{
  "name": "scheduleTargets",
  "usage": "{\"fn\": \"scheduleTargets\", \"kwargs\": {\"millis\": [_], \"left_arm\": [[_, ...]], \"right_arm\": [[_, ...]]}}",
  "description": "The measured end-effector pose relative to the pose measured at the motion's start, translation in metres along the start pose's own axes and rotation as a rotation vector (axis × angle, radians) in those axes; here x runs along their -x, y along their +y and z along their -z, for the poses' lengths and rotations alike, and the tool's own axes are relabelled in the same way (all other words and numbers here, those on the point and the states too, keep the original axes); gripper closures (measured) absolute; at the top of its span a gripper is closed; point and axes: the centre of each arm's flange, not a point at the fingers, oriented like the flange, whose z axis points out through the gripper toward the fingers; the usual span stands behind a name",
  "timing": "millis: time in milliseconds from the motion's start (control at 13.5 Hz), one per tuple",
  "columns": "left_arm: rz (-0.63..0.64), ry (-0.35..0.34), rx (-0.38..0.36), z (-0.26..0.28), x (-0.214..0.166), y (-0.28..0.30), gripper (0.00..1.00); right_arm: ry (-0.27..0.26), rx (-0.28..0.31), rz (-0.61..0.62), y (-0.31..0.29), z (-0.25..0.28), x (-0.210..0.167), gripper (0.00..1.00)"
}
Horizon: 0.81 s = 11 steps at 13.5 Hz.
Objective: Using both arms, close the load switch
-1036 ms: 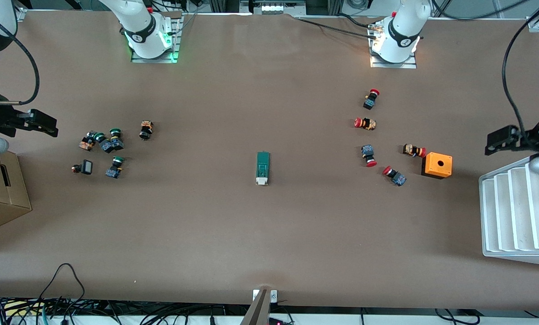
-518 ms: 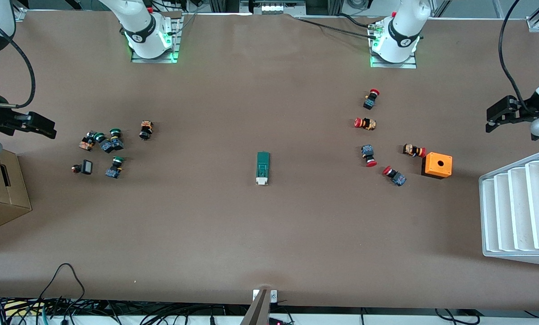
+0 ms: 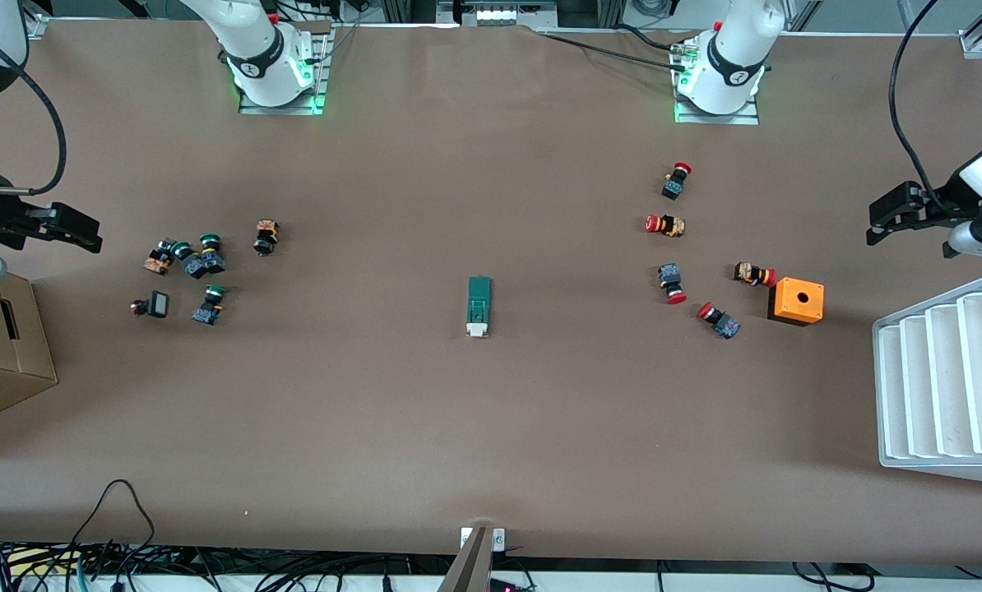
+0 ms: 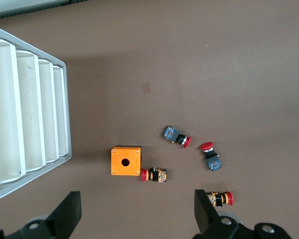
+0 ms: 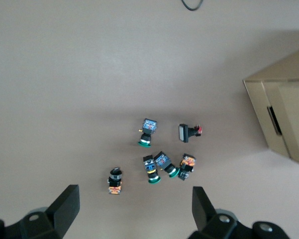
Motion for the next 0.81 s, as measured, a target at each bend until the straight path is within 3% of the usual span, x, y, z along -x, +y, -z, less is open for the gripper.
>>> {"fn": "scheduleTargets", "kwargs": {"millis": [222, 814], "left_arm": [[-0.001, -0.003, 0.001, -0.001, 0.000, 0.001, 0.00], [-0.010, 0.014, 0.004, 0.007, -0.005, 0.024, 0.00]], "right_arm": [[0.004, 0.001, 0.063, 0.003, 0.000, 0.000, 0.00], [0.007, 0.001, 0.067, 0.004, 0.000, -0.001, 0.00]]}}
